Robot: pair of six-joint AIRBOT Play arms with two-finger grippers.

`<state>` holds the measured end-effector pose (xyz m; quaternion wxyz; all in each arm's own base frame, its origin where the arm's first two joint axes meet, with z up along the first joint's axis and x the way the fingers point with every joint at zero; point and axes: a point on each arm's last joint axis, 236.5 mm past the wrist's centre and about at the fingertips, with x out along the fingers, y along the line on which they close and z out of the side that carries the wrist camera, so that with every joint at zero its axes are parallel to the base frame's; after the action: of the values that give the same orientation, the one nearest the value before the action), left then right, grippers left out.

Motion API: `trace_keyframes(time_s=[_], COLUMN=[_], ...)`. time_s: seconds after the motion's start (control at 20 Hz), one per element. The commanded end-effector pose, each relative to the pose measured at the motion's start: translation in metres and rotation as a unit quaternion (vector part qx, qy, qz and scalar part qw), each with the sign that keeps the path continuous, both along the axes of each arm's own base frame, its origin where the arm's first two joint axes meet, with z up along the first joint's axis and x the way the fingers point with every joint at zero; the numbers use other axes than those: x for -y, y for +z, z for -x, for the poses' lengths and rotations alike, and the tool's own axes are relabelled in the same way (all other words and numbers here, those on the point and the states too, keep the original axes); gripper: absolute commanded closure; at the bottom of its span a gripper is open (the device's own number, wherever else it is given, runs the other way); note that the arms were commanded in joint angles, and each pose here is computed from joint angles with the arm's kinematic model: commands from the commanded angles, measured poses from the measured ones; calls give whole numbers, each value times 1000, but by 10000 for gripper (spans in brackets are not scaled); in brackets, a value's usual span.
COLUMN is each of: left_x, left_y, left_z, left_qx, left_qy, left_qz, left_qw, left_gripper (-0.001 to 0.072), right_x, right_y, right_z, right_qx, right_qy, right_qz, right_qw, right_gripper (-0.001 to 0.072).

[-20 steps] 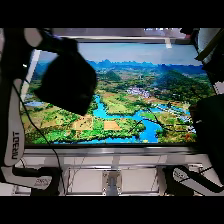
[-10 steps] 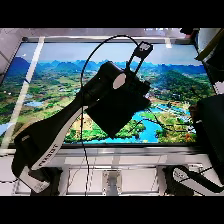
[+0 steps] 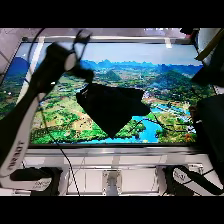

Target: Fold the clothes and pants, and hang the long-sleeved shirts on hangers.

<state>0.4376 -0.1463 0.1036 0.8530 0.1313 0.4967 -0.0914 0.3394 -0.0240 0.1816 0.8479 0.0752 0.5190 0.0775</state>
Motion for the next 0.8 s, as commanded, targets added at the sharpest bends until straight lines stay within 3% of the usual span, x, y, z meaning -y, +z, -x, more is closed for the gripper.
trace_keyframes(time_s=[0.0,0.1,0.3,0.4,0.75], left_x=[-64,-75,-36,-18,27], left_y=[-73,-89,-94,-102,-122], left_z=[29,25,19,24,44], left_qx=[-21,7,-21,-35,-81], left_qy=[68,120,40,-17,-103], left_qz=[68,161,310,327,360], left_qw=[995,979,950,944,924], left_gripper=[64,66,67,68,68], right_x=[-22,-34,-45,-45,-45], right_y=[-67,-85,-94,-93,-93], right_z=[17,22,24,24,23], right_qx=[-33,-20,-13,-12,-12], right_qy=[-5,-13,-20,-20,-20], right_qz=[-52,-77,-106,-106,-107], right_qw=[998,997,994,994,994], right_gripper=[23,22,22,22,23])
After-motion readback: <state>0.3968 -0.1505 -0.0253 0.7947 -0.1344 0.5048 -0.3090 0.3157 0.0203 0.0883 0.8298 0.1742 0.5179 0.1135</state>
